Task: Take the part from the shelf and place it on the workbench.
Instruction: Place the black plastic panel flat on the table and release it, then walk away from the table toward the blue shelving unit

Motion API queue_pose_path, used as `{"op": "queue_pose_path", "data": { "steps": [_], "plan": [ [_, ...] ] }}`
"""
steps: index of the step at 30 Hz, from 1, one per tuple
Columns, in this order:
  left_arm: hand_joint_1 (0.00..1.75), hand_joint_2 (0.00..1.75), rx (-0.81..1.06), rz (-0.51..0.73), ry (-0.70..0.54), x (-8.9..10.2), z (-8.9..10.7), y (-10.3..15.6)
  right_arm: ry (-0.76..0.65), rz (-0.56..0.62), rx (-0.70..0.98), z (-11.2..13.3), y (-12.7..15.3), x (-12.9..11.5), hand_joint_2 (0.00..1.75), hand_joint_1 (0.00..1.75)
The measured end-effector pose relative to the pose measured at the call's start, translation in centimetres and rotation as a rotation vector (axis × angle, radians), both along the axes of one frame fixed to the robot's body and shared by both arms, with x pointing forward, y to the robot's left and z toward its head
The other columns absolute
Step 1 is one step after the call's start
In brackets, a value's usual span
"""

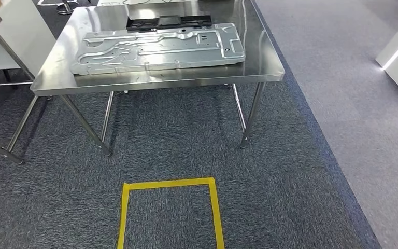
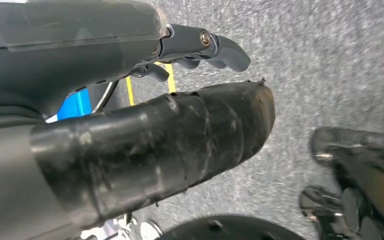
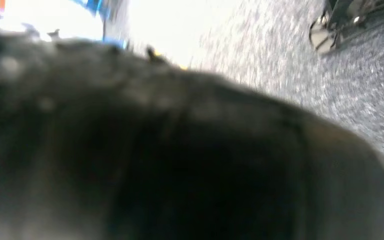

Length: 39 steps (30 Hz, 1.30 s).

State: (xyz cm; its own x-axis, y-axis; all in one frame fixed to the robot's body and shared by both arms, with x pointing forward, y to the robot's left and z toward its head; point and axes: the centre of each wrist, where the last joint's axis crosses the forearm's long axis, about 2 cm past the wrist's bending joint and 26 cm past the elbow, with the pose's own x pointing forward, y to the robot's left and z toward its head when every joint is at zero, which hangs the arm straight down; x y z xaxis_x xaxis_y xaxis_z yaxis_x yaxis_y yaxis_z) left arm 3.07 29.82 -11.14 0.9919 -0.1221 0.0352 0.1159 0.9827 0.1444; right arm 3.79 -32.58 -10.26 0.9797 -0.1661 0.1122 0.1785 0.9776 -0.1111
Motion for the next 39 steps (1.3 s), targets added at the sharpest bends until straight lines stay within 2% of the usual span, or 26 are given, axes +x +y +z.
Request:
{"op": "queue_pose_path", "data": {
  "steps": [4,12,17,27,33,39],
  "plan": [
    [0.00,0.00,-0.001,-0.001,-0.023,-0.2,0.0,0.0,-0.065,-0.071,0.058,-0.2,1.6,-0.7,0.00,0.00],
    [0.00,0.00,-0.001,0.009,-0.053,0.2,0.0,0.0,-0.172,-0.068,0.060,-0.2,2.7,-0.6,0.00,0.00],
    [0.00,0.00,-0.004,0.029,-0.037,-0.5,0.0,-0.2,-0.175,-0.047,0.039,-0.3,2.9,-0.4,0.00,0.00],
    [0.00,0.00,-0.014,0.040,-0.035,0.2,0.0,-0.4,-0.129,-0.032,0.125,-0.3,3.3,-0.7,0.00,0.00],
    [0.00,0.00,-0.015,0.040,-0.027,-0.1,0.0,-0.4,-0.128,-0.023,0.138,-0.3,3.5,-0.6,0.00,0.00],
    [0.00,0.00,-0.026,0.072,-0.029,-0.3,0.0,0.1,-0.133,0.030,0.168,-0.3,4.8,-0.5,0.00,0.00]
  ]
}}
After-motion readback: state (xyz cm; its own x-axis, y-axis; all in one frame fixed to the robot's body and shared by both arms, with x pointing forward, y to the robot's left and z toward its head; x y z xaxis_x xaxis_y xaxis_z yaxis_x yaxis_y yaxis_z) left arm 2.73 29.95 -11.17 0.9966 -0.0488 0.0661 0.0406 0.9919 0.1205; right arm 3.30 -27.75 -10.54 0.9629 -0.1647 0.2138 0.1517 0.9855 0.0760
